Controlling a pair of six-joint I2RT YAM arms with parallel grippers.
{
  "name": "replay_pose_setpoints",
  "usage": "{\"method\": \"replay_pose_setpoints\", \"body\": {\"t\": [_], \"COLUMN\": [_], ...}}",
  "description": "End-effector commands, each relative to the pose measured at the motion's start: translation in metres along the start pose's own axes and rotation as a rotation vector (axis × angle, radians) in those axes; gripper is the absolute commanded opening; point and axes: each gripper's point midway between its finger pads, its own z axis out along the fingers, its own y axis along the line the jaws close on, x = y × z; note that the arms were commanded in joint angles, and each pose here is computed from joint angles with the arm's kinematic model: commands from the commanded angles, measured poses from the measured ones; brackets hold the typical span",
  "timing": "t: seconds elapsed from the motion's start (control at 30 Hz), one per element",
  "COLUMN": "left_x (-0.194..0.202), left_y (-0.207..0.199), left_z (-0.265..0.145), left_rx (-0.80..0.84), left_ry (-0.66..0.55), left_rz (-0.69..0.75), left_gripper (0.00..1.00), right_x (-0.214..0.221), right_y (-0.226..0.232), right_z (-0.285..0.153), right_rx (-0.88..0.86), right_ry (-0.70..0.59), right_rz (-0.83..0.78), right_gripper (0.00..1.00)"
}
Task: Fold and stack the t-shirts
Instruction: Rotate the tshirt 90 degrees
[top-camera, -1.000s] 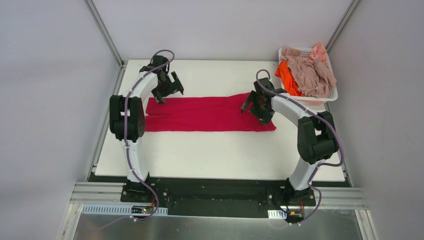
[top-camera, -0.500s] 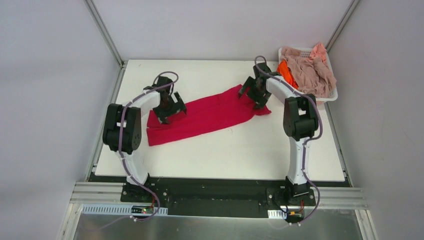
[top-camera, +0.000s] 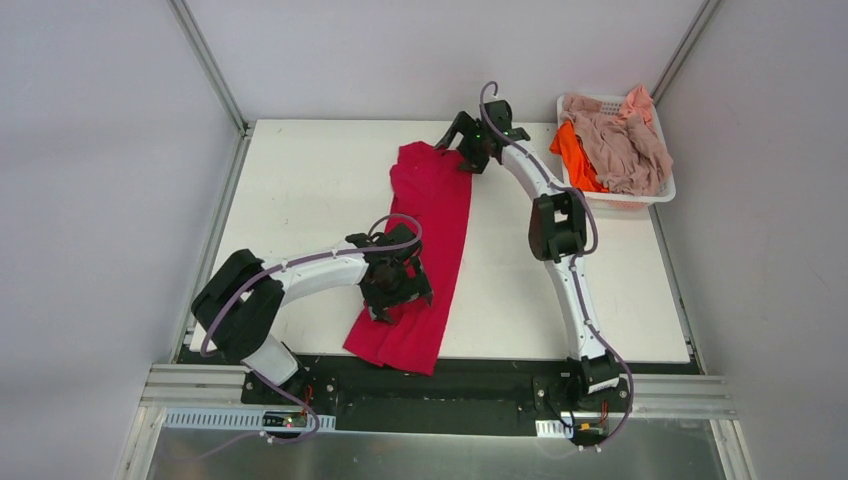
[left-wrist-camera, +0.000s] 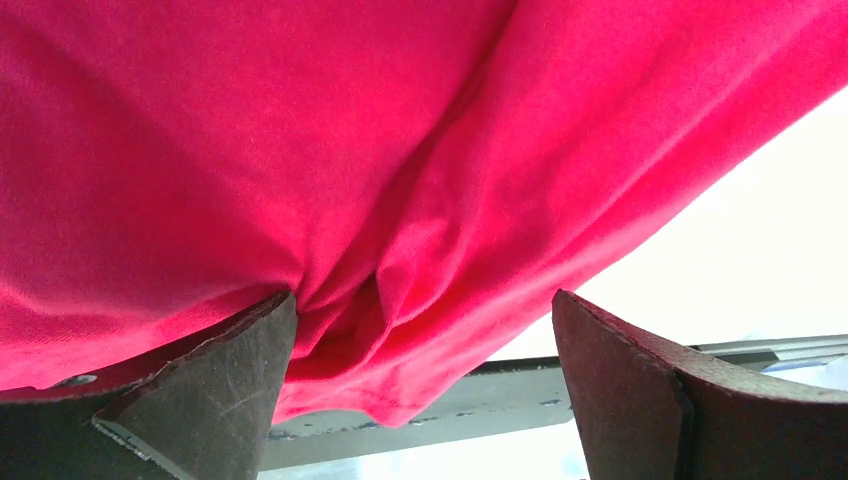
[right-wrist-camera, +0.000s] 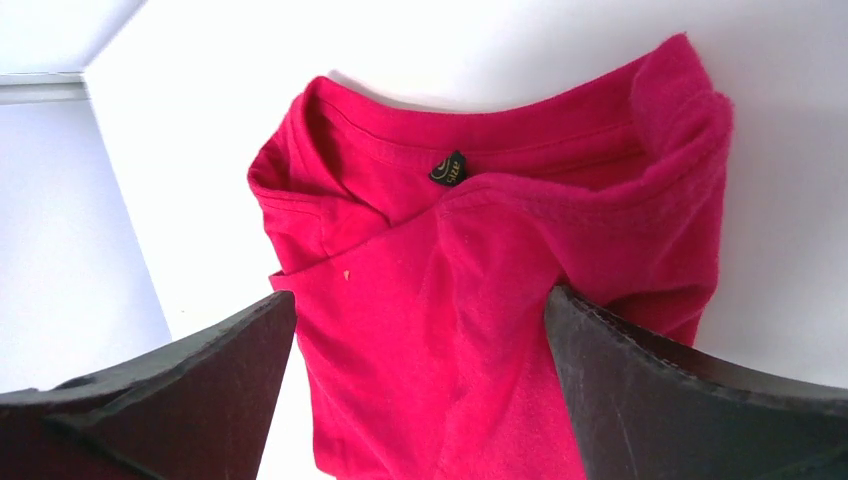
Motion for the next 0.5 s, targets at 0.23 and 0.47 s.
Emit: {"method": "replay_pose_setpoints", "body": {"t": [0.23,0.47], "left_x": [-0.040,-0.076], "left_y": [0.002,0.066], "left_z": [-0.082,-0.108], "left_rx": [0.085,-0.085], "left_ry": [-0.330,-0.514], "left_rz": [0.015,-0.042], "left_gripper": [0.99,0.99], "right_x": [-0.044,0.038], "right_y": [0.102,0.090], "right_z": [-0.038,-0.116], "right_rx": [-0.143,0.228], "right_ry": [-0.292,-0.229], "right_rz": [-0.166,-0.418], "right_gripper": [0.99,1.00]}}
